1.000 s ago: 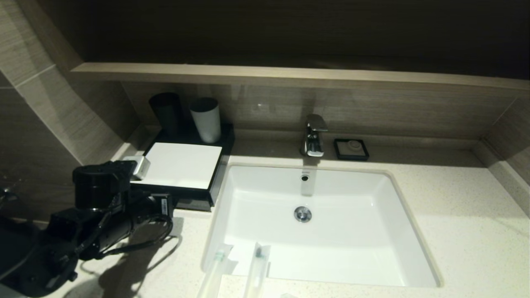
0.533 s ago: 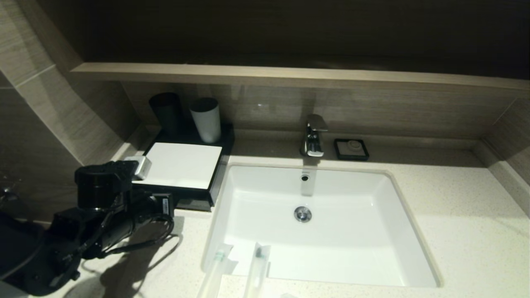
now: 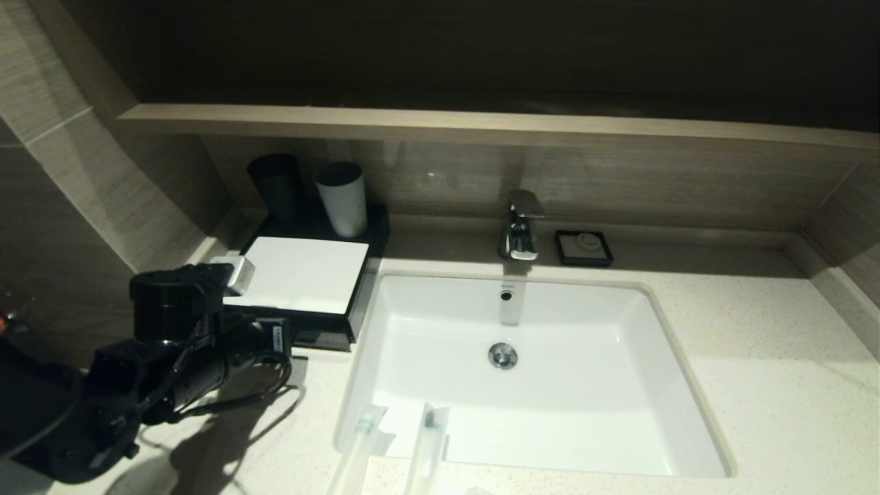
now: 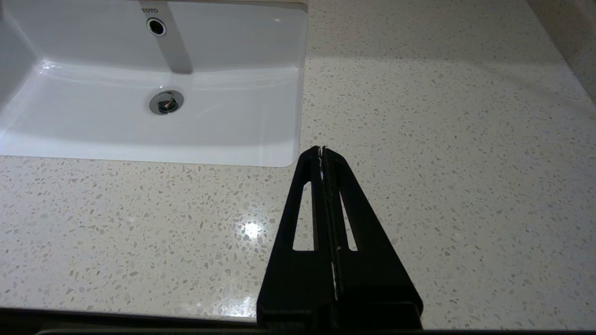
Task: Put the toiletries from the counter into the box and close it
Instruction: Open the drawer
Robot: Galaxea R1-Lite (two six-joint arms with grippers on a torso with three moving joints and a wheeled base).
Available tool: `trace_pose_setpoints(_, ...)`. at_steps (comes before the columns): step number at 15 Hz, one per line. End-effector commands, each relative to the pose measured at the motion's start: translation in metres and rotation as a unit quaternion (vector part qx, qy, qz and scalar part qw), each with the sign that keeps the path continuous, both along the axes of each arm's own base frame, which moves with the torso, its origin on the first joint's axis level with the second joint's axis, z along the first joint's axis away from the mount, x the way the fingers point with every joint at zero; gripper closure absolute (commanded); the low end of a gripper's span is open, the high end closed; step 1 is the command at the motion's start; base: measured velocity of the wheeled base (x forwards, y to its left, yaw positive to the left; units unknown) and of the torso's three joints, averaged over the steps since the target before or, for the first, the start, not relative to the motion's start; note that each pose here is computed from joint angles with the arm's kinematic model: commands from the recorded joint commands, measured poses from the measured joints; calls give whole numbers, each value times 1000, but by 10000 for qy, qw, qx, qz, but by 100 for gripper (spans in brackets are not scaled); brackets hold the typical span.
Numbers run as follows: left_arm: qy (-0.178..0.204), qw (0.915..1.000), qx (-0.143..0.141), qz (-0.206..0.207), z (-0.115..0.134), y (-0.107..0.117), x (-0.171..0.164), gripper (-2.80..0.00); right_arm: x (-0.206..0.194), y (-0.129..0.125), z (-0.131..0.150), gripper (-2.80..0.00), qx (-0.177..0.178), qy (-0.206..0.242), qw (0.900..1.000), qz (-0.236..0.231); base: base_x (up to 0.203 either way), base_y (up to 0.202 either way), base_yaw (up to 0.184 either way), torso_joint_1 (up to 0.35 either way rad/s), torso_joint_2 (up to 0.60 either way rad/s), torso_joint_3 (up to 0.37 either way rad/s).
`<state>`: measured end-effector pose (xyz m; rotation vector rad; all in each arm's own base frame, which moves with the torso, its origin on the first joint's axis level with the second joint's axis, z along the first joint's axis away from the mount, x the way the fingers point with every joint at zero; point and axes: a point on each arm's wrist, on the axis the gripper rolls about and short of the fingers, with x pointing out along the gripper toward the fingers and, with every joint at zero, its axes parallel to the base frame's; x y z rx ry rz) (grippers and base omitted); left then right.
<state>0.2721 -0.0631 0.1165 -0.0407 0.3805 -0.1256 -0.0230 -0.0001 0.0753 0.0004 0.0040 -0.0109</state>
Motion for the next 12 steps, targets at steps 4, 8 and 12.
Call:
trace_pose_setpoints(4, -26, 10000, -11, 8, -1, 0, 2, 0, 0, 0, 0, 0, -2, -5, 10000, 1, 0, 0, 0, 0, 0, 0)
trace_pose_setpoints(8, -49, 10000, -10, 5, 0, -1, 5, 0, 0, 0, 0, 0, 5, -5, 10000, 1, 0, 0, 0, 0, 0, 0)
trace_pose_setpoints(12, -42, 10000, -8, 5, -1, -2, 7, 0, 0, 0, 0, 0, -2, -5, 10000, 1, 0, 0, 0, 0, 0, 0)
